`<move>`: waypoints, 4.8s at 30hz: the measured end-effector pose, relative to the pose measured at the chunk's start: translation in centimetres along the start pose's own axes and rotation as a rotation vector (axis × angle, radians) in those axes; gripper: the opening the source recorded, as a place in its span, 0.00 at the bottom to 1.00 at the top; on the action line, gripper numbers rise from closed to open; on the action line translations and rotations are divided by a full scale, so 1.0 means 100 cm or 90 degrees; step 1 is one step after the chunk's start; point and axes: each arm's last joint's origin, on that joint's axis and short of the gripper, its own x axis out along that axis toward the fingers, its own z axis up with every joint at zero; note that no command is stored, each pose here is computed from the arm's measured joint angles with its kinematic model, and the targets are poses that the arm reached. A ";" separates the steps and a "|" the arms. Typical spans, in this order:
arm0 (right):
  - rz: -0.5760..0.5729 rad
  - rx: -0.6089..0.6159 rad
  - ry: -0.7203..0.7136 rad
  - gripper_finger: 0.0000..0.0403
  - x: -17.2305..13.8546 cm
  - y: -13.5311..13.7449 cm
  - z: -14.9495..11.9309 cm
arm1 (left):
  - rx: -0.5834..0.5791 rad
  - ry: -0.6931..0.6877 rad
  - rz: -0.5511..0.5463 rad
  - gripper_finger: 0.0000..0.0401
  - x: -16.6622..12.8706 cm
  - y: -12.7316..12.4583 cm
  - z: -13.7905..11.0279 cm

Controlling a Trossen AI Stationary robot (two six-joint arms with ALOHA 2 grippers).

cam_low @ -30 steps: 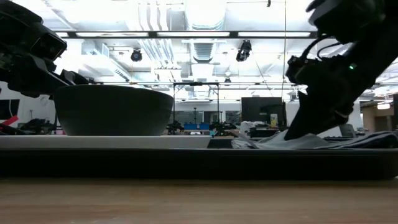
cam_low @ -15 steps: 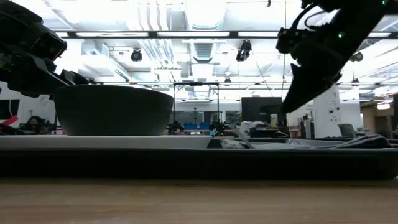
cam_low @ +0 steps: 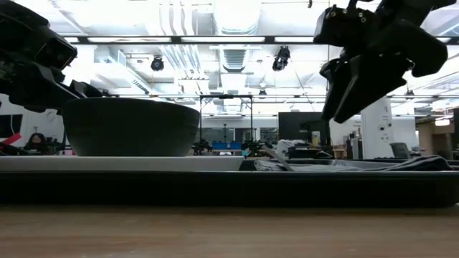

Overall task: Set up tray
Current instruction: Put the gray napkin on the black serving tray to the right of the white plate, then put the blue patterned fork on top of the gray napkin to the right of the white plate

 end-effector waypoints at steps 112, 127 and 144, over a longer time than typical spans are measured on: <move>-0.021 0.267 0.112 0.56 -0.037 -0.040 -0.034 | 0.000 0.005 0.000 0.25 0.001 0.000 -0.001; -0.040 0.304 0.142 0.56 -0.037 -0.041 -0.040 | 0.000 0.005 0.000 0.25 0.001 0.000 -0.001; -0.101 0.372 0.203 0.56 -0.027 -0.043 -0.067 | 0.000 0.005 0.000 0.25 0.001 0.000 -0.001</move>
